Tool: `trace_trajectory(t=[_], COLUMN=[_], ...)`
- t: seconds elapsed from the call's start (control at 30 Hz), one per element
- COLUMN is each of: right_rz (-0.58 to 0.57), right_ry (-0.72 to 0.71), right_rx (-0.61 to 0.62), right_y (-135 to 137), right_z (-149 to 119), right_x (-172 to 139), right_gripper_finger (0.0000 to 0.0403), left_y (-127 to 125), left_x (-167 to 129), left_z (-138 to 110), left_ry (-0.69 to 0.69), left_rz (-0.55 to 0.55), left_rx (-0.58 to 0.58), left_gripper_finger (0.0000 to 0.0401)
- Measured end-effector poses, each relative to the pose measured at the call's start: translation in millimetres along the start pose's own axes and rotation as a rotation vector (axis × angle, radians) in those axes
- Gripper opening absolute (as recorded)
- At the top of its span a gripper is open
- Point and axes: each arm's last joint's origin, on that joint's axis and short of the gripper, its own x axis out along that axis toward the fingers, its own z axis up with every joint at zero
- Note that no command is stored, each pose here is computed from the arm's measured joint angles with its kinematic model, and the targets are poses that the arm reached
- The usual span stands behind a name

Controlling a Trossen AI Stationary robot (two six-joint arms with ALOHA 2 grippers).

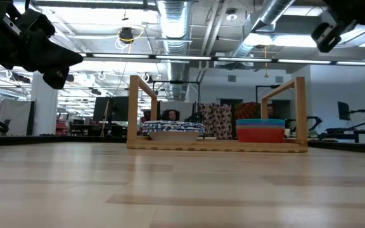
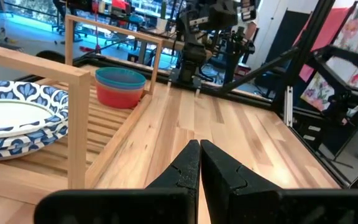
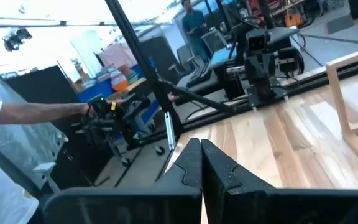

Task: Place and stack bowls onto a shelf
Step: Return to Home Position

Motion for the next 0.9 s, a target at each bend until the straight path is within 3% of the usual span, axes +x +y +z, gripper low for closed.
trace_trajectory(t=[0.3,0.5,0.9], right_rz=[0.014,0.008,-0.022], right_ry=[-0.031,-0.045,0.029], right_rx=[-0.034,0.009,-0.032], right_y=[-9,-20,-31], right_z=[-18,-41,-63], right_x=[-13,-13,-13], right_gripper_finger=[0.0017,0.0018,0.0016], left_y=[0,0,0], left_x=[-1,-1,-1], left_z=[1,1,1], left_ry=[-0.014,-0.013,-0.012], left_rz=[-0.005,-0.005,-0.005], left_rx=[-0.001,-0.001,-0.001], left_gripper_finger=[0.0000,0.0000,0.0000])
